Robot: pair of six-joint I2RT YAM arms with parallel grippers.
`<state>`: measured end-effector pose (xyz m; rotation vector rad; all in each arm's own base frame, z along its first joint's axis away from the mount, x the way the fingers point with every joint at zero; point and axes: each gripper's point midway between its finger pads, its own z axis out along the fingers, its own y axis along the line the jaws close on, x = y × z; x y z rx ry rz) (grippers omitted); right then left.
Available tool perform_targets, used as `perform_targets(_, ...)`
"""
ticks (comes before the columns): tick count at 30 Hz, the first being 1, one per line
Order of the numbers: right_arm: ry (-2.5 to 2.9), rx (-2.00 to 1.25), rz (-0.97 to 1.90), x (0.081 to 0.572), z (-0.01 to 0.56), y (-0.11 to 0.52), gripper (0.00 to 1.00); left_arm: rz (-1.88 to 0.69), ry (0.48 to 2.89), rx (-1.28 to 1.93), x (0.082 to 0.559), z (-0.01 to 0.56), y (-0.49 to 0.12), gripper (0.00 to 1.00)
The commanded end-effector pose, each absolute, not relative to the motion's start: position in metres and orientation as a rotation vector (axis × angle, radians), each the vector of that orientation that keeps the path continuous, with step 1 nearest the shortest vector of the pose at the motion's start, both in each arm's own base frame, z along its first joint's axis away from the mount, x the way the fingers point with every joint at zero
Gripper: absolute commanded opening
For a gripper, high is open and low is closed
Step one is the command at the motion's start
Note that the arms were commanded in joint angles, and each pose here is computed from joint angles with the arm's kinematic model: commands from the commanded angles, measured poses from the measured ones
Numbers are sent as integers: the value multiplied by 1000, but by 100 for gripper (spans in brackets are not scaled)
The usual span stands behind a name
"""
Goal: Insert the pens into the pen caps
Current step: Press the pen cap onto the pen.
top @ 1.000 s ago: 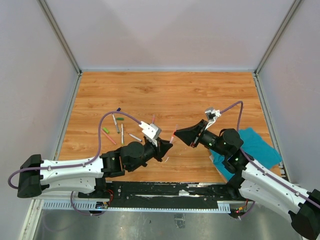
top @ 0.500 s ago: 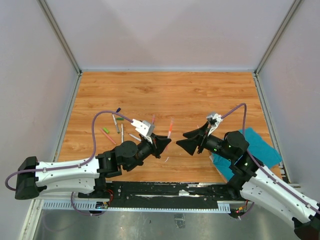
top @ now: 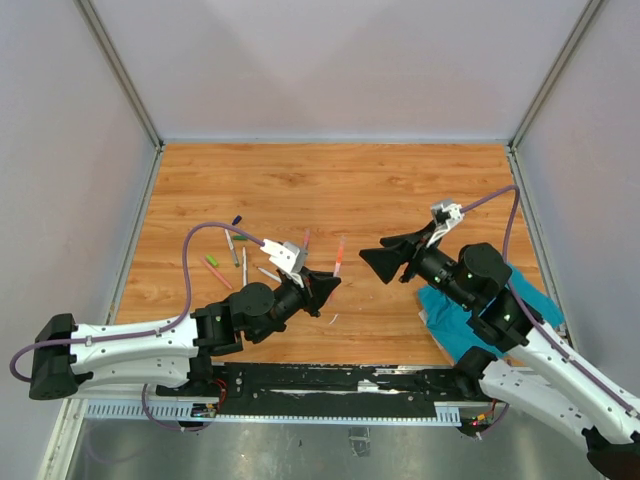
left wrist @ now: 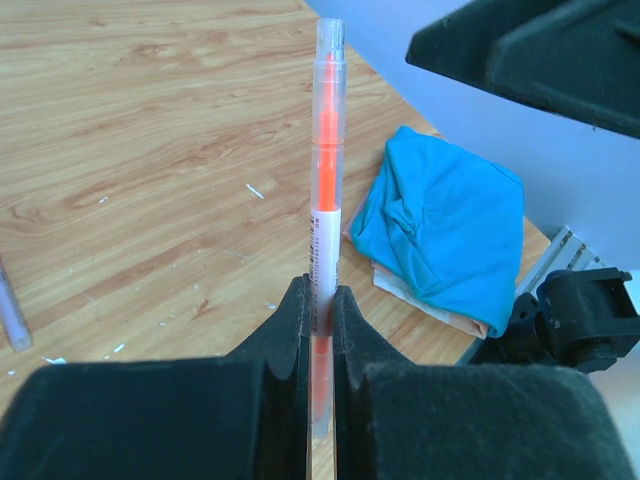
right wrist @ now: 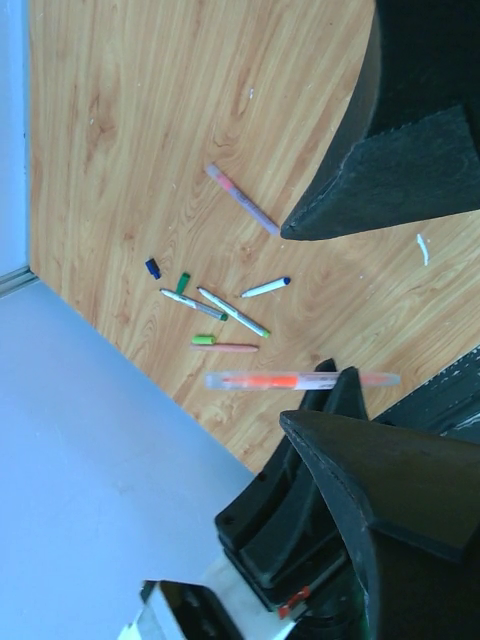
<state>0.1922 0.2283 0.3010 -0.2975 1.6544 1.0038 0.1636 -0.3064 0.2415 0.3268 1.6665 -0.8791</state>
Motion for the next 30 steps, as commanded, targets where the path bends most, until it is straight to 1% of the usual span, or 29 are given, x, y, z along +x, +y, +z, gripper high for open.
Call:
perform_targets(1,1638,-287,1060,195,324,242,69,-899,1633,286,166,252,-303,1)
perform_targets(3,1640,-307,1080,196,328,249,68,-901,1634,295,165,251,-305,0)
perform_targets(12,1609,-443,1179,191,340,278,55,-909,1642,321,163,249,-312,1)
perform_targets(21,1649,-475,1193,195,331,290,33,-912,1644,329,162,248,-313,1)
perform_targets(27,1679,-483,1187,197,320,293,25,-911,1643,329,163,249,-313,0)
perform_targets(30,1691,-487,1189,196,316,293,17,-907,1645,332,163,248,-313,1)
